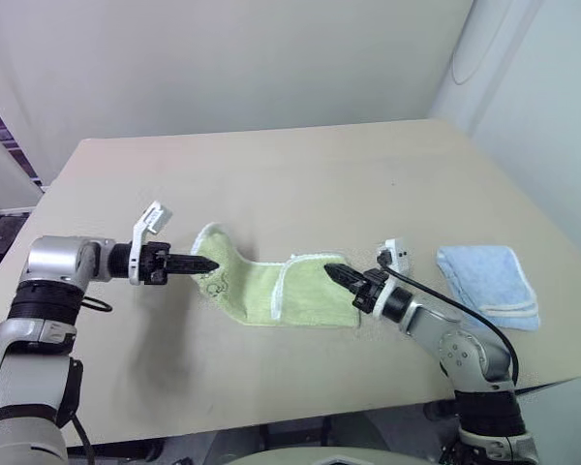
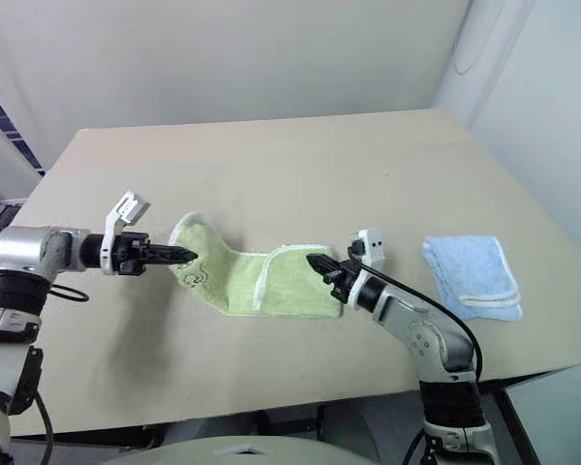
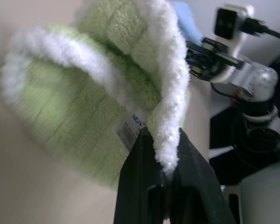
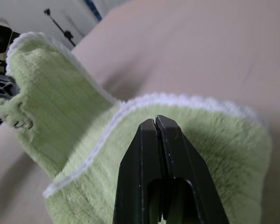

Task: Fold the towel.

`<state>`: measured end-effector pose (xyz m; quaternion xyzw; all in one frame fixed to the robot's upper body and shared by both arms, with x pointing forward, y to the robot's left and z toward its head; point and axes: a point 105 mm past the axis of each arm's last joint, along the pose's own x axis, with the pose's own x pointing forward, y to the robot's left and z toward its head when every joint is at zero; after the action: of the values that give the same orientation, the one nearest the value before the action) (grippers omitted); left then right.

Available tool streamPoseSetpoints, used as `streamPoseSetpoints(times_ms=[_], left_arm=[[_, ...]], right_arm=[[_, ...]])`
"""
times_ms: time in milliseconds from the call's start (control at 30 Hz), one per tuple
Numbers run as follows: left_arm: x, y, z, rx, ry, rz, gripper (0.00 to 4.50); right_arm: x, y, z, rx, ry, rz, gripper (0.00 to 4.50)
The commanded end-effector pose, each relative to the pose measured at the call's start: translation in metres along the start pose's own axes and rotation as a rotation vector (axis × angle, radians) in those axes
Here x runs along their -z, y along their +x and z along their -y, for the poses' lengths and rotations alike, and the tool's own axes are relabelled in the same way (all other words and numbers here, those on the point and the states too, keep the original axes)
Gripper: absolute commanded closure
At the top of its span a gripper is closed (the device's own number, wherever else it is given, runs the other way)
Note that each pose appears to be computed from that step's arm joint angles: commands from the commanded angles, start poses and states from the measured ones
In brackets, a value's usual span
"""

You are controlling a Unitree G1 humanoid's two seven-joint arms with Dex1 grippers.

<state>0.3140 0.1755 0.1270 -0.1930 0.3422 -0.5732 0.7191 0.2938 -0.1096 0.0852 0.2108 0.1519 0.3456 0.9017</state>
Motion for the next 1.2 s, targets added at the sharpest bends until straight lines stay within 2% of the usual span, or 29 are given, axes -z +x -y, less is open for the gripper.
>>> streamPoseSetpoints(times_ms=[33, 267, 467, 800, 900, 1067, 1200], left_arm=[[-0.012, 0.031, 0.014, 0.11, 0.039, -0.05, 4.48], [-0.021, 0.091, 0.026, 0.258, 0.03, -0.104, 4.48], [-0.006, 0.136, 0.033, 0.315, 0.042, -0.202, 4.48], [0.011, 0.153, 0.03, 0.31, 0.053, -0.255, 4.48], [0.013, 0.155, 0.031, 0.321, 0.042, -0.251, 3.76], [0.006, 0.159, 0.029, 0.301, 0.068, -0.201, 1.93], [-0.007, 0.153, 0.042, 0.366, 0.071, -0.147, 0.57]], right_arm=[[-0.025, -0.012, -0.012, -0.029, -0.04, 0.112, 4.5], [-0.027, -0.03, 0.001, 0.08, -0.037, 0.146, 4.5], [-0.025, -0.041, 0.008, 0.172, -0.025, 0.168, 4.5], [-0.02, -0.051, 0.015, 0.254, -0.013, 0.173, 4.5], [-0.02, -0.051, 0.018, 0.269, -0.015, 0.17, 4.5], [-0.021, -0.049, 0.02, 0.279, -0.016, 0.171, 4.5], [-0.025, -0.049, 0.021, 0.273, -0.013, 0.189, 4.5]])
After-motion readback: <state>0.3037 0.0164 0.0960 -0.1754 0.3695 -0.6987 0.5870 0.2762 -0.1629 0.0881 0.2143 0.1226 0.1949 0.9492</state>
